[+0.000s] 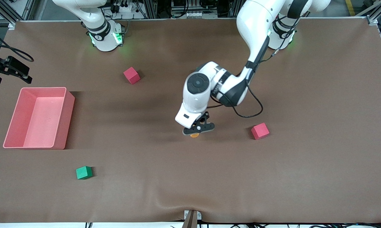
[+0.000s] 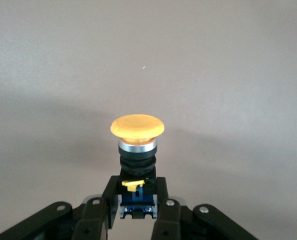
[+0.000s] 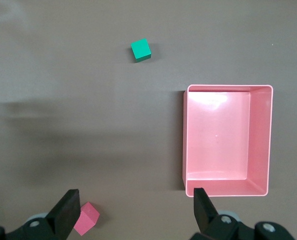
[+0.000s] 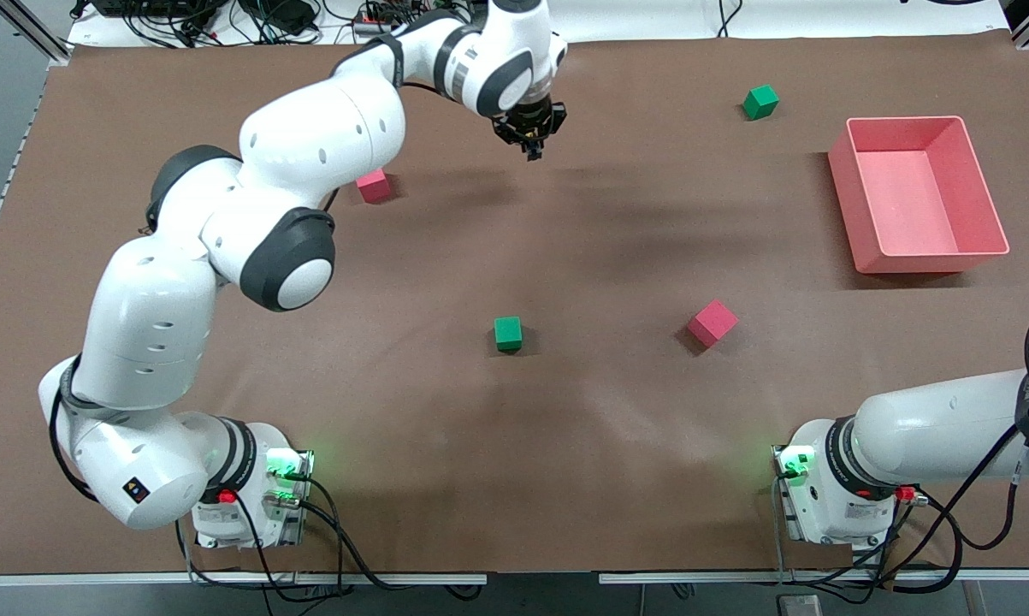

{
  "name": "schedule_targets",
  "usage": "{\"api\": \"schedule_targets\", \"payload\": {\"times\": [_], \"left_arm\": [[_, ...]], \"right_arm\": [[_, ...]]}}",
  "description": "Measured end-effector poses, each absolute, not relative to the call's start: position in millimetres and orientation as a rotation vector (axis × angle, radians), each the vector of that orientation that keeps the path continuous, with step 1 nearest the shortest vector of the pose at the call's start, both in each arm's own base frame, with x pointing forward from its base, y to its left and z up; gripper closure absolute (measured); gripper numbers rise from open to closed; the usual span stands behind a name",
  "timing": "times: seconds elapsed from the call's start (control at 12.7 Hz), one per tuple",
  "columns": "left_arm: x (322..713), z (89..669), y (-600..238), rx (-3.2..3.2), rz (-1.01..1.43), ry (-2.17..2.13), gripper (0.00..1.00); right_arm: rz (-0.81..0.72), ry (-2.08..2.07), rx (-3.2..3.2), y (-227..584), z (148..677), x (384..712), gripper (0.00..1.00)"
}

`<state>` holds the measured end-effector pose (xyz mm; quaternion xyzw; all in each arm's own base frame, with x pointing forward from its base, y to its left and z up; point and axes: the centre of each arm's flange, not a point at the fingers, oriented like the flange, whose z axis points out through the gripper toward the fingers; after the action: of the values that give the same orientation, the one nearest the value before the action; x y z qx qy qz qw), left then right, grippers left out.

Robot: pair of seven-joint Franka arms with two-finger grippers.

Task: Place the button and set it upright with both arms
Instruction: 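Lift and turn the button upright with the left gripper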

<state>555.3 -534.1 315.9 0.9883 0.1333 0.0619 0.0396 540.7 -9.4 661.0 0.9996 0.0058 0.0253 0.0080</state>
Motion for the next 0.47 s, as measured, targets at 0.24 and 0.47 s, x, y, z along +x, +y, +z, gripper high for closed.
{"api": "schedule_targets", "payload": {"times": [0.24, 0.47], "left_arm": [[515.2, 300.4, -577.4, 2.995, 0.420, 0.592, 0.67], [472.5, 260.8, -610.5, 2.945, 0.717, 0.748, 0.67]], "right_arm": [[0.079, 0.017, 3.125, -9.4, 660.9, 540.8, 0.00], [0.078, 0.017, 3.125, -9.4, 660.8, 540.9, 0.00]]}}
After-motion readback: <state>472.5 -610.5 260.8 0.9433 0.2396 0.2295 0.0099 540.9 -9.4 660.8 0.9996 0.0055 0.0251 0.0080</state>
